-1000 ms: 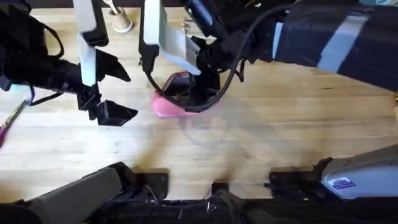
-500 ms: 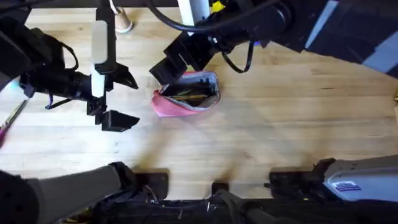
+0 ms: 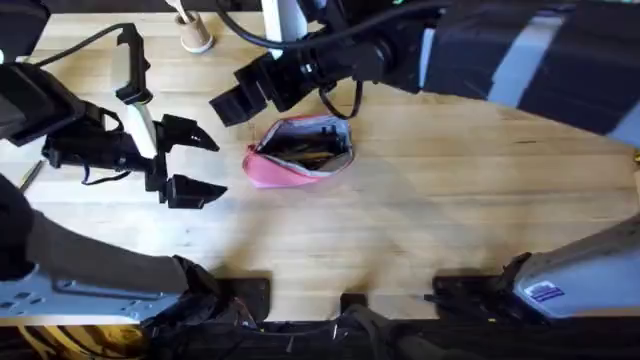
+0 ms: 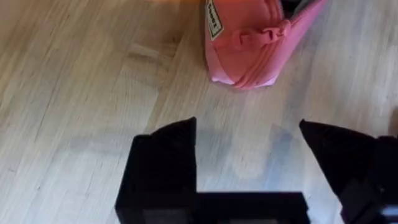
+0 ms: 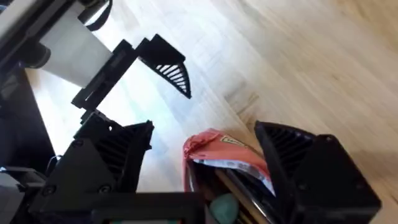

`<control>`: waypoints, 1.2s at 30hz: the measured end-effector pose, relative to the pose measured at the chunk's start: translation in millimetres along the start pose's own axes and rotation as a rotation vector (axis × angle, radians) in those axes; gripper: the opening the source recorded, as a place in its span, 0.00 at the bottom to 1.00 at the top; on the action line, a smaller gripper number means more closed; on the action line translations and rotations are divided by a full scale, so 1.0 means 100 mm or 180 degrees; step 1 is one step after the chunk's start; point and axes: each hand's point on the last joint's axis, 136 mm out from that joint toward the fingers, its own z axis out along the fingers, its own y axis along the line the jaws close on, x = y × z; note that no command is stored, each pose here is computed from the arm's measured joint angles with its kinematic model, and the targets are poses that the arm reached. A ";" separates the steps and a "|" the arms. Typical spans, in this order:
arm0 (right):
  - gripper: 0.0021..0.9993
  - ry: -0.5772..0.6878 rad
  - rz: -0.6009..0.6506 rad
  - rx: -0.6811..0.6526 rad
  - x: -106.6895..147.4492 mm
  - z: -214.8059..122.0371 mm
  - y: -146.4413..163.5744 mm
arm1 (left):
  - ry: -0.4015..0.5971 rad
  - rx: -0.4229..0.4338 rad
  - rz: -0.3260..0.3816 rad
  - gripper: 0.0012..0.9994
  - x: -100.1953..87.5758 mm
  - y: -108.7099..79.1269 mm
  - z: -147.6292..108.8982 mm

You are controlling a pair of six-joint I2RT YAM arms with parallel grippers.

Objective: Unzip the bag, pick up the pens from the table one at a time and place them inside, then zip the bag closed.

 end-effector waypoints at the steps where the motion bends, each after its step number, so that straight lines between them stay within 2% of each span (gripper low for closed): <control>1: 1.00 0.0054 0.0046 -0.0053 0.05 0.08 0.01 | -0.0018 0.0010 -0.0003 0.98 0.00 0.00 0.01; 7: 1.00 0.0526 0.0265 -0.0187 0.51 0.47 0.05 | -0.0043 -0.0001 0.0025 0.98 0.00 0.02 0.02; 13: 1.00 0.0866 0.0329 -0.0216 0.84 0.64 0.11 | -0.0041 -0.0005 0.0041 0.98 0.00 0.03 0.02; 25: 0.99 0.0964 0.0354 -0.0334 0.91 0.63 0.20 | -0.0037 -0.0016 0.0061 0.98 0.01 0.03 0.02; 28: 0.89 0.0964 0.0358 -0.0337 0.91 0.63 0.21 | -0.0033 -0.0030 0.0074 0.98 0.01 0.05 0.02; 32: 0.68 0.0967 0.0368 -0.0355 0.91 0.63 0.22 | -0.0030 -0.0038 0.0085 0.98 0.01 0.05 0.02; 33: 0.62 0.0969 0.0368 -0.0359 0.91 0.63 0.22 | -0.0029 -0.0040 0.0086 0.98 0.01 0.05 0.02; 34: 0.46 0.0970 0.0374 -0.0360 0.91 0.63 0.23 | -0.0029 -0.0040 0.0086 0.98 0.01 0.05 0.02; 36: 0.38 0.0971 0.0375 -0.0364 0.91 0.63 0.23 | -0.0029 -0.0040 0.0086 0.98 0.01 0.05 0.02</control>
